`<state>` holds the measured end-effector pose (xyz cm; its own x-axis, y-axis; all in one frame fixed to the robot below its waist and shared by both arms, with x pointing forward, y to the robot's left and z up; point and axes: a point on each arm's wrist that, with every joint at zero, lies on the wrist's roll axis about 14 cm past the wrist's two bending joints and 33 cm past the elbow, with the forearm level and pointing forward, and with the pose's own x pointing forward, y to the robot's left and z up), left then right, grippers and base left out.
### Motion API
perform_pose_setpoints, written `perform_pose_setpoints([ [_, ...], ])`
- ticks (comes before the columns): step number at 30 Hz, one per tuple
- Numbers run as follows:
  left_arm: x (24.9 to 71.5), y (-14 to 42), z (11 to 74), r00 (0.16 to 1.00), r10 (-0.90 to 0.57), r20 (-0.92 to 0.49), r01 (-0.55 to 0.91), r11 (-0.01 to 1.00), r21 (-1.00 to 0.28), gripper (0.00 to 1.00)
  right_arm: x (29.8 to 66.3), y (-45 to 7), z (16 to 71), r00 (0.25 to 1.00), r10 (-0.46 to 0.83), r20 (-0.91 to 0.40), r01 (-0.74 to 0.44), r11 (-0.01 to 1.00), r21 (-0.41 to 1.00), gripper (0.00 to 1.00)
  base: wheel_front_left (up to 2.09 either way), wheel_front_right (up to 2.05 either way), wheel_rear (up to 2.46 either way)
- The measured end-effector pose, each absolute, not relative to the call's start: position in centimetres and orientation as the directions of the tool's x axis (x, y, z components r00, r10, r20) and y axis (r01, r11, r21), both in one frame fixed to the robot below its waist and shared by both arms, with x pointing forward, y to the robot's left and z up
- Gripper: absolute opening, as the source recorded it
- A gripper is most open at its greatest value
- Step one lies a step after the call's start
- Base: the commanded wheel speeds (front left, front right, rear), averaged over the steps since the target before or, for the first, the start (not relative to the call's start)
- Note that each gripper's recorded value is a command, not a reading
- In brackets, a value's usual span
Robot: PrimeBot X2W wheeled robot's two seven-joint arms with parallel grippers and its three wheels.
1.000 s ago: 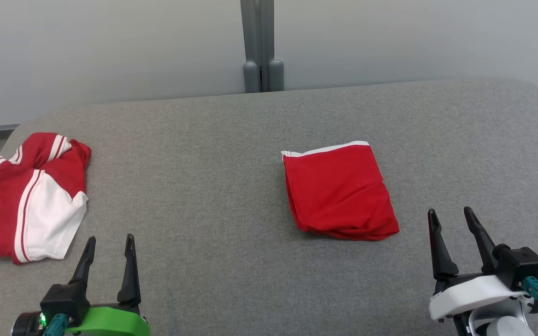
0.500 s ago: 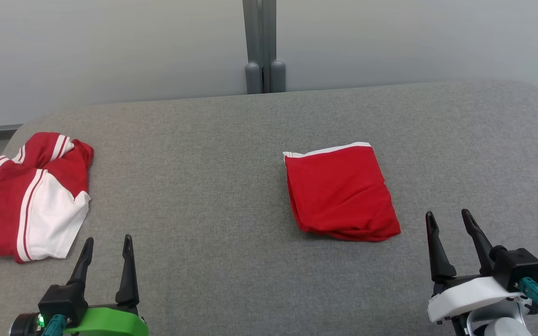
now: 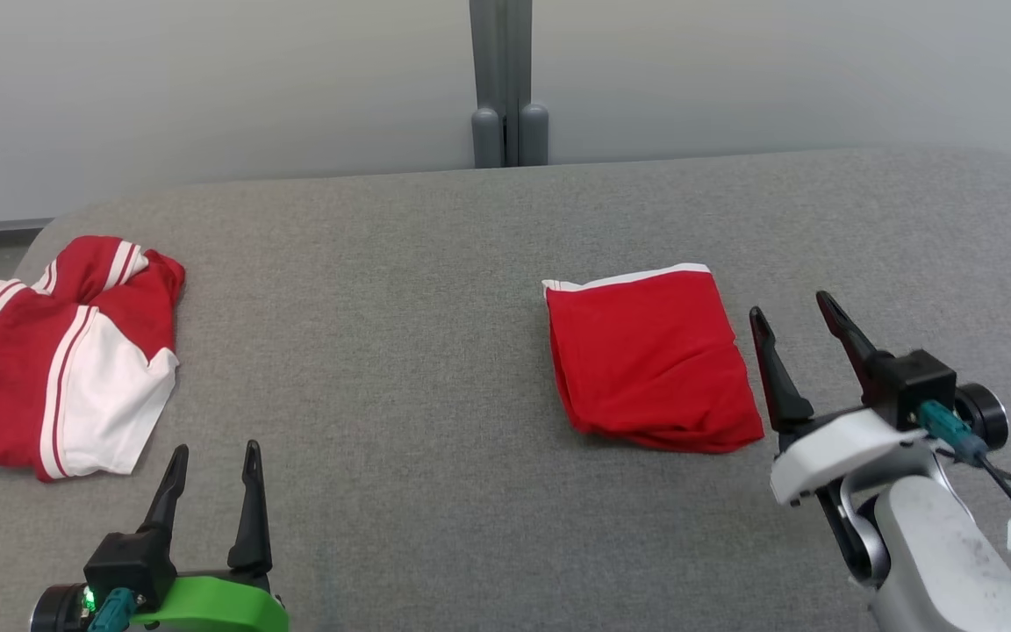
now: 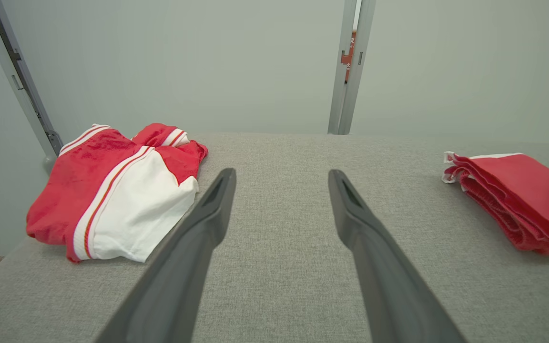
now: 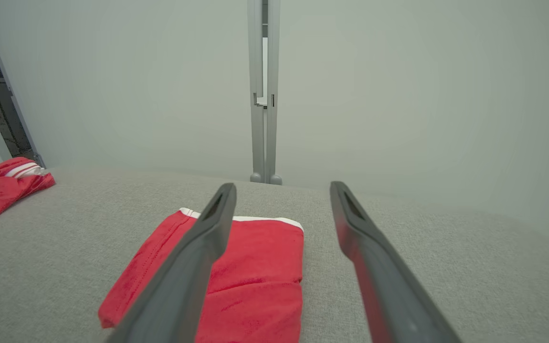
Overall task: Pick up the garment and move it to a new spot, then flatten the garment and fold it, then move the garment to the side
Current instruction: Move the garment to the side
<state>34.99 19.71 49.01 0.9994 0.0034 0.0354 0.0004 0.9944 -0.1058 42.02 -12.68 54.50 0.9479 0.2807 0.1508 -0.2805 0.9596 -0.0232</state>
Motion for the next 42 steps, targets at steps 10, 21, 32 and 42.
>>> perform_pose_setpoints([
  [10,36.3,20.3,48.5,1.000,0.021,0.018,-0.019,0.993,-0.114,1.00,47.7,-12.5,50.6,0.955,0.288,-0.066,-0.292,0.954,-0.072,1.00,0.00,0.00,0.00],
  [21,38.4,20.9,47.2,0.999,0.037,-0.020,-0.040,0.992,-0.123,1.00,49.9,-12.1,41.9,0.904,0.276,-0.328,-0.304,0.952,-0.038,1.00,0.00,0.00,0.00],
  [32,38.4,21.9,46.4,0.996,0.076,-0.045,-0.081,0.988,-0.133,1.00,48.8,-9.7,37.7,0.841,0.300,-0.451,-0.308,0.950,0.057,0.00,0.00,0.00,0.00],
  [42,39.7,21.4,47.1,0.998,0.063,-0.018,-0.065,0.988,-0.141,1.00,51.7,-10.0,40.0,0.856,0.327,-0.401,-0.379,0.924,-0.054,0.00,0.00,0.00,0.00],
])
